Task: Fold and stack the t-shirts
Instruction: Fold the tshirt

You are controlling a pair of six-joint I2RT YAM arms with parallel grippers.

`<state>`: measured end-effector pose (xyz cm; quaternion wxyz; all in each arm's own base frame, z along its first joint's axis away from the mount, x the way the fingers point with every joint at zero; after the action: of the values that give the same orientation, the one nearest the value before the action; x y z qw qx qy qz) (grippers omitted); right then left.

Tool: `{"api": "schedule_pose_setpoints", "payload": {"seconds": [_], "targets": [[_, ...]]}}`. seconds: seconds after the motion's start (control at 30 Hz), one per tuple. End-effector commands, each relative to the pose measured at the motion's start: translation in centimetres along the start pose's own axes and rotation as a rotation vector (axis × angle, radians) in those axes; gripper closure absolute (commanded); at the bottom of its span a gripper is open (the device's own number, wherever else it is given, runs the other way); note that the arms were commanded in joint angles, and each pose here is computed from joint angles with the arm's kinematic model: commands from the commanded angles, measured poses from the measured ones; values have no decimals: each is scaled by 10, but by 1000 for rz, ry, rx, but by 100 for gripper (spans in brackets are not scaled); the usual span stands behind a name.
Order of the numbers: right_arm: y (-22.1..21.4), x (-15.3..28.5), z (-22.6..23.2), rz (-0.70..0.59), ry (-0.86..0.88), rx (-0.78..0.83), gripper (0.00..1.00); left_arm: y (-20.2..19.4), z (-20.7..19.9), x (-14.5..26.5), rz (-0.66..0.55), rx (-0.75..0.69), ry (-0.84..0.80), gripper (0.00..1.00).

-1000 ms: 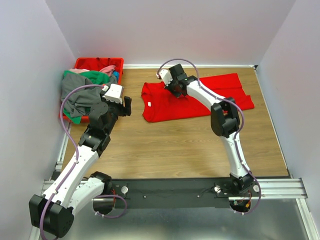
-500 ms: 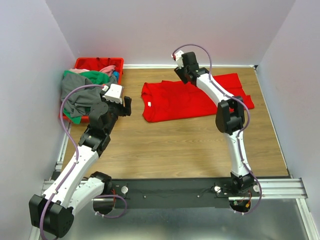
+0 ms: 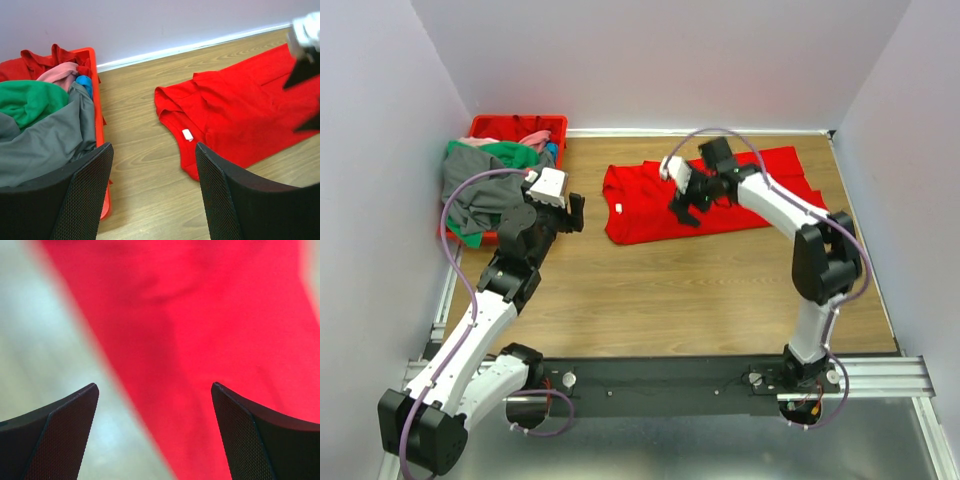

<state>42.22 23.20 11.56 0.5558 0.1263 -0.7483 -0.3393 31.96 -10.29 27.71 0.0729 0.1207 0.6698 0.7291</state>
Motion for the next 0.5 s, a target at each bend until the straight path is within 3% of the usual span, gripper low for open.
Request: {"api": "schedule_pose_setpoints", "payload": {"seconds": [0.0,0.1,0.2,0.3,0.47], "targets": [[-3,-10,83,-33,224,195,1,9,-10,-3,-34,39,-51,25],[-11,-25,79,95,11,203,6,-5,-27,-10,21,190,-109,17],[-2,-32,68,118,-109,207,10,-35,-48,-16,155,383,-164,19],[-1,-39,61,128,-146,167,18,-61,-70,-9,249,554,-227,25],[-14,-52,59,161,-160,158,25,-89,-59,6,284,637,-110,26]]}}
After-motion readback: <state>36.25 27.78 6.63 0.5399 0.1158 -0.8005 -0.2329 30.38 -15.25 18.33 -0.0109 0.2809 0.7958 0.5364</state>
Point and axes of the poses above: each gripper's point midway between its finger pads, its own x axis back along the fingers, its own z axis along the line the jaws close on, y = z × x, the point moved 1 cm from there along x, back along the fingers, and after that the axes turned 2 degrees about -x, right-handed, at the moved point
